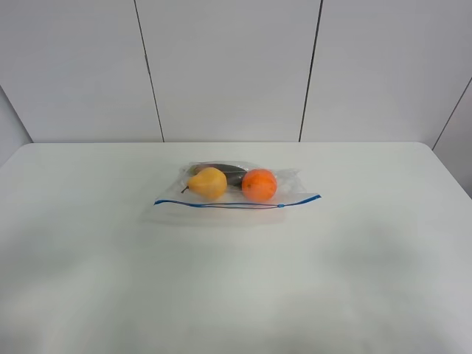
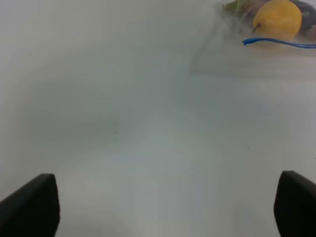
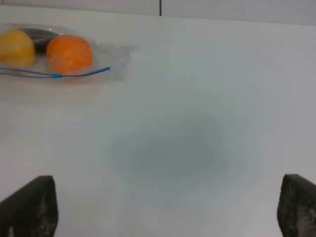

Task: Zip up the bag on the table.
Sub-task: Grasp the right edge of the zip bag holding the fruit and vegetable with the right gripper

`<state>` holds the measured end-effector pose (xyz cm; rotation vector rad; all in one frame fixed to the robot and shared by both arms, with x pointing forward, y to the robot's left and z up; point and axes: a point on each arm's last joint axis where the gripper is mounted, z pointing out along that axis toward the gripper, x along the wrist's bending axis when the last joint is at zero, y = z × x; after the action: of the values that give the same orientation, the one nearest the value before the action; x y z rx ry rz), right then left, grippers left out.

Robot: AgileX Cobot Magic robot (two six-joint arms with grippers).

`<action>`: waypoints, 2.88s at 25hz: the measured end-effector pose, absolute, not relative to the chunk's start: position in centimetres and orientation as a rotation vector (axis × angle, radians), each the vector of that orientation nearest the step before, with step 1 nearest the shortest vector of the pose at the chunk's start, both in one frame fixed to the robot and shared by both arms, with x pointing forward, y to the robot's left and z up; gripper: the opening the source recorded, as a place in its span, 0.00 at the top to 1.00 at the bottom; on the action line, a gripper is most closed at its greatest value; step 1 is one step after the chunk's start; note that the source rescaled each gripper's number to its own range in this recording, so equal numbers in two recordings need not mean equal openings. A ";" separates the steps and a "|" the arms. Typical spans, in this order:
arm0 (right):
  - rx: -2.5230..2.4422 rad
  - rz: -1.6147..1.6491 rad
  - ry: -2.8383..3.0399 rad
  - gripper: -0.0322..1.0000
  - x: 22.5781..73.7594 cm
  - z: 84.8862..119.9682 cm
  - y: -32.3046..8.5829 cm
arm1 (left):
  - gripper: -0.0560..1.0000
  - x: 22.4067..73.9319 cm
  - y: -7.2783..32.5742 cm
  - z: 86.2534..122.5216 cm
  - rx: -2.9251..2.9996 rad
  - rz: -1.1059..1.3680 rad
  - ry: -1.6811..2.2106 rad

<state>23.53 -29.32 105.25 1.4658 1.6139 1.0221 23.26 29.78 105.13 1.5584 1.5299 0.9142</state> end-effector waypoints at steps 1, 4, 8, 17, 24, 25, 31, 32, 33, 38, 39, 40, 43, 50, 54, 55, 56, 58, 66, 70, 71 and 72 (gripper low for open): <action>1.466 1.022 1.614 0.00 23.5 105.2 -29.3 | 0.00 23.3 29.8 105.1 1.558 0.914 1.530; 1.466 1.022 1.614 0.00 23.5 105.2 -29.3 | 0.00 23.3 29.8 105.1 1.558 0.914 1.530; 1.466 1.022 1.614 0.00 23.5 105.2 -29.3 | 0.00 23.3 29.8 105.1 1.558 0.914 1.530; 1.578 0.971 1.698 0.00 27.7 110.0 -29.0 | 0.00 23.3 29.8 105.1 1.558 0.914 1.530; 1.824 0.883 1.887 0.00 38.1 112.6 -28.0 | 0.00 23.3 29.8 105.1 1.558 0.914 1.530; 1.866 0.853 1.918 0.00 39.9 112.3 -27.8 | 0.00 23.3 29.8 105.1 1.558 0.914 1.530; 2.061 0.701 2.037 0.01 49.9 108.7 -27.3 | 0.00 23.3 29.8 105.1 1.558 0.914 1.530; 2.093 0.676 2.061 0.01 51.3 107.6 -27.1 | 0.00 23.3 29.8 105.1 1.558 0.914 1.530; 2.120 0.661 2.086 0.02 52.7 106.6 -27.0 | 0.00 23.3 29.8 105.1 1.558 0.914 1.530; 2.244 0.732 2.197 0.03 58.3 102.5 -25.5 | 0.00 23.3 29.8 105.1 1.558 0.914 1.530; 2.272 0.750 2.212 0.03 59.1 101.5 -25.3 | 0.00 23.3 29.8 105.1 1.558 0.914 1.530; 2.298 0.779 2.225 0.03 60.0 100.8 -25.0 | 0.00 23.3 29.8 105.1 1.558 0.914 1.530; 2.379 0.846 2.266 0.04 62.0 98.5 -24.3 | 0.00 23.3 29.8 105.1 1.558 0.914 1.530; 2.679 1.013 2.315 0.11 64.0 93.3 -25.1 | 0.00 23.3 29.8 105.1 1.558 0.914 1.530; 2.730 1.020 2.383 0.21 63.9 91.9 -24.9 | 0.00 23.3 29.8 105.1 1.558 0.914 1.530; 2.730 1.024 2.383 0.24 63.9 91.8 -24.9 | 0.00 23.3 29.8 105.1 1.558 0.914 1.530; 2.730 1.030 2.382 0.28 63.9 91.8 -24.8 | 0.00 23.3 29.8 105.1 1.558 0.914 1.530; 2.734 1.035 2.392 0.37 63.9 91.9 -24.8 | 0.00 23.3 29.8 105.1 1.558 0.914 1.530; 2.732 1.025 2.406 0.60 63.8 91.9 -24.8 | 0.00 23.3 29.8 105.1 1.558 0.914 1.530; 2.720 0.997 2.421 0.68 63.7 91.8 -24.9 | 0.00 23.3 29.8 105.1 1.558 0.914 1.530; 2.718 0.992 2.423 0.69 63.7 91.8 -24.9 | 0.00 23.3 29.8 105.1 1.558 0.914 1.530; 2.714 0.983 2.428 0.70 63.7 91.8 -24.9 | 0.00 23.3 29.8 105.1 1.558 0.914 1.530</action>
<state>63.69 -24.93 91.79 2.7139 2.4277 0.9828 23.26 29.78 105.13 1.5584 1.5299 0.9142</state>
